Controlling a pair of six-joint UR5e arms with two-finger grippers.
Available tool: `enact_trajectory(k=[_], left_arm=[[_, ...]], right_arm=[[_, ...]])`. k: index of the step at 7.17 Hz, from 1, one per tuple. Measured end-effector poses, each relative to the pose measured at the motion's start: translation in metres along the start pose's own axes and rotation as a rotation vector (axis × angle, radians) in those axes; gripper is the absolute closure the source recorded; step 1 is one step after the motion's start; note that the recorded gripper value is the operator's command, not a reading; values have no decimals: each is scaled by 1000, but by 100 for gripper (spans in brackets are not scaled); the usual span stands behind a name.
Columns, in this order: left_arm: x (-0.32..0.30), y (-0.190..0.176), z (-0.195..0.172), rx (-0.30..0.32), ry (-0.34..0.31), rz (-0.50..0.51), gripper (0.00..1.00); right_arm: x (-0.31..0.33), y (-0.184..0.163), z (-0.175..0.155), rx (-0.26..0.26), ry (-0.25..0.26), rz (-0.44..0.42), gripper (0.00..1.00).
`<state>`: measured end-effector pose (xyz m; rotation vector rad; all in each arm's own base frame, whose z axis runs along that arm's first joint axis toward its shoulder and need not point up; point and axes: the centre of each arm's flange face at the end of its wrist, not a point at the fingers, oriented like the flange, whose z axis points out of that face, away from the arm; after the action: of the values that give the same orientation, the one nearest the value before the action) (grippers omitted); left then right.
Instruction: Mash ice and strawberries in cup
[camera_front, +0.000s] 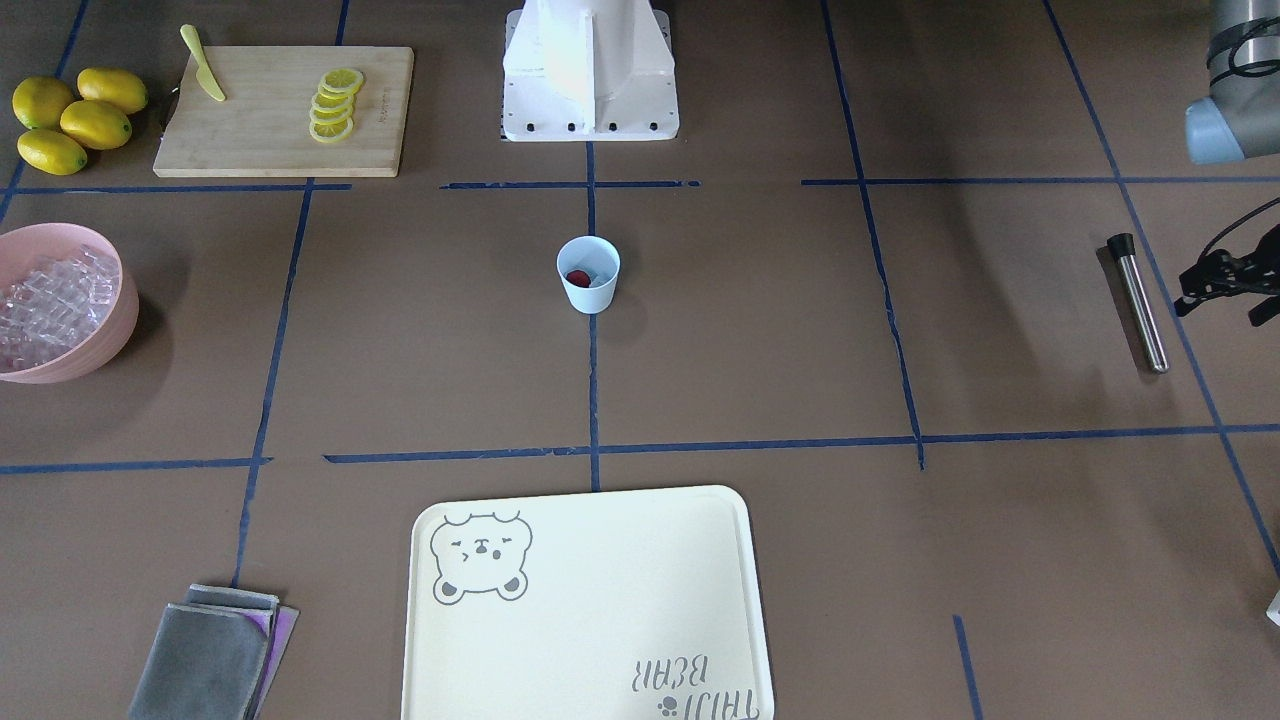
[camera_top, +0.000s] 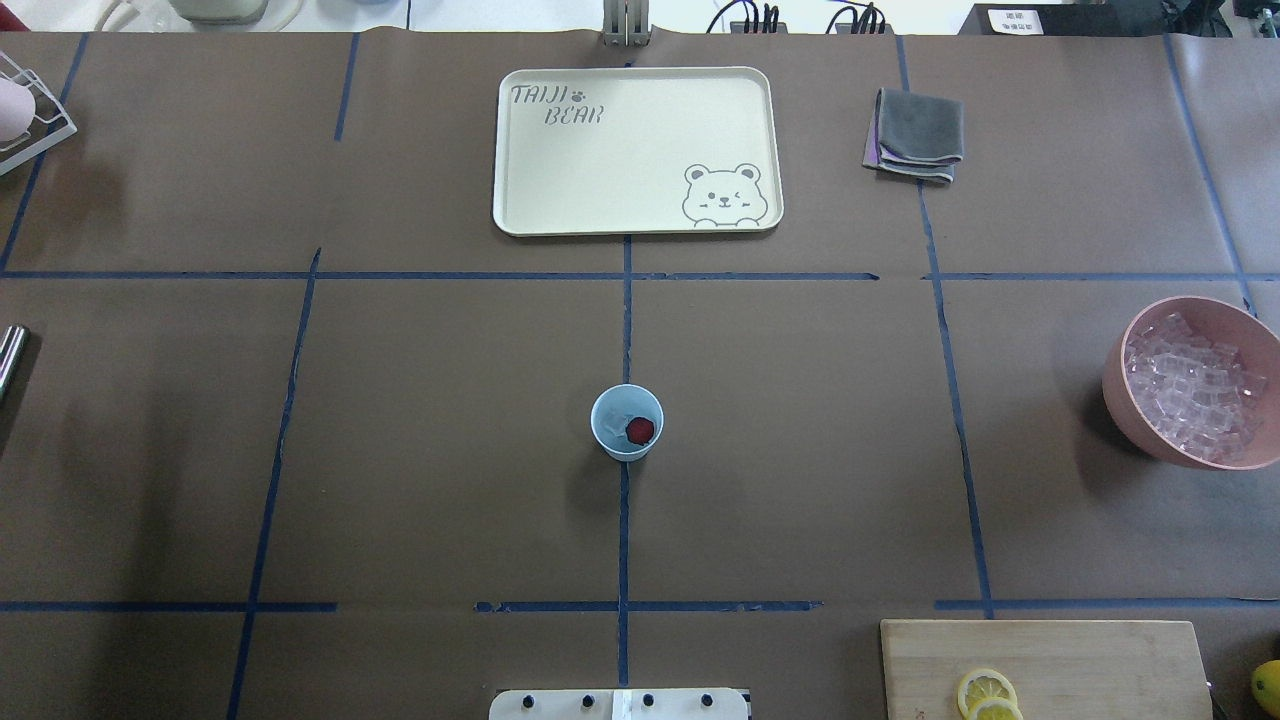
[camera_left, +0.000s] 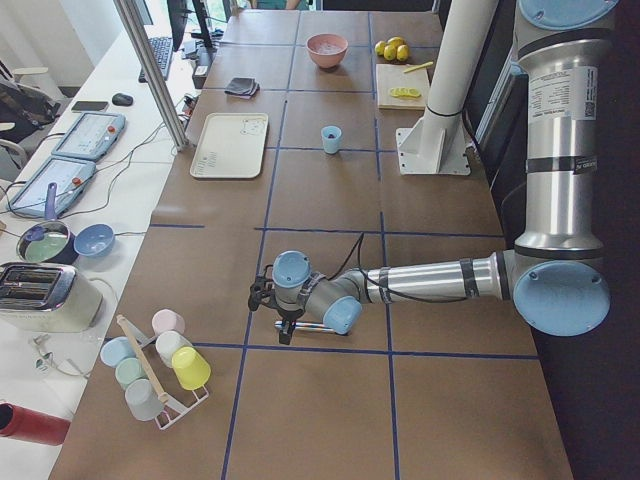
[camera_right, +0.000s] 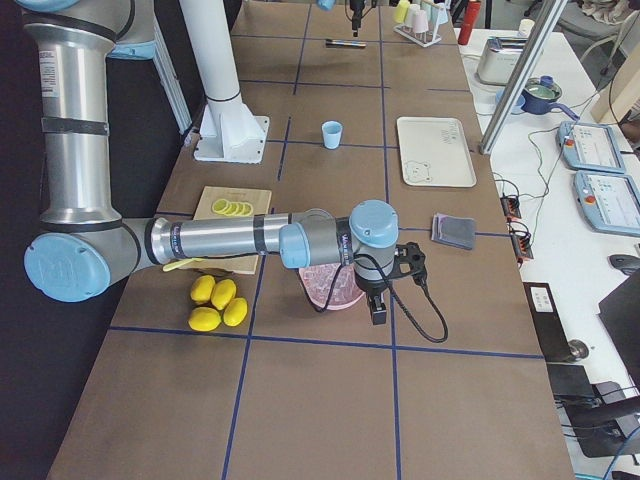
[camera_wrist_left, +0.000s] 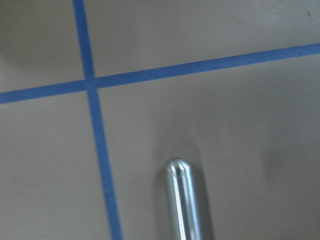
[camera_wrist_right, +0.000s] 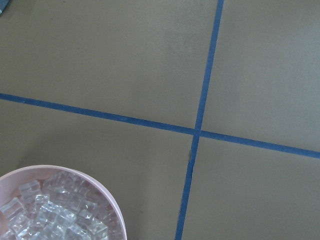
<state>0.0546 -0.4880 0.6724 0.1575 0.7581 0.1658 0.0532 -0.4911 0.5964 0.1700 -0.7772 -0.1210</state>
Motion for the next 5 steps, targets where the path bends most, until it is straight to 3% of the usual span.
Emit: enact_trajectory(k=[2,5], left_arm=[[-26,-14,-53,-36,-25,25,0],[-65,-1,-93,-30,59,-56,0]], right_arm=[[2,2,2,-6,-4,7,0],[3,5,4,-10,-6,13,0]])
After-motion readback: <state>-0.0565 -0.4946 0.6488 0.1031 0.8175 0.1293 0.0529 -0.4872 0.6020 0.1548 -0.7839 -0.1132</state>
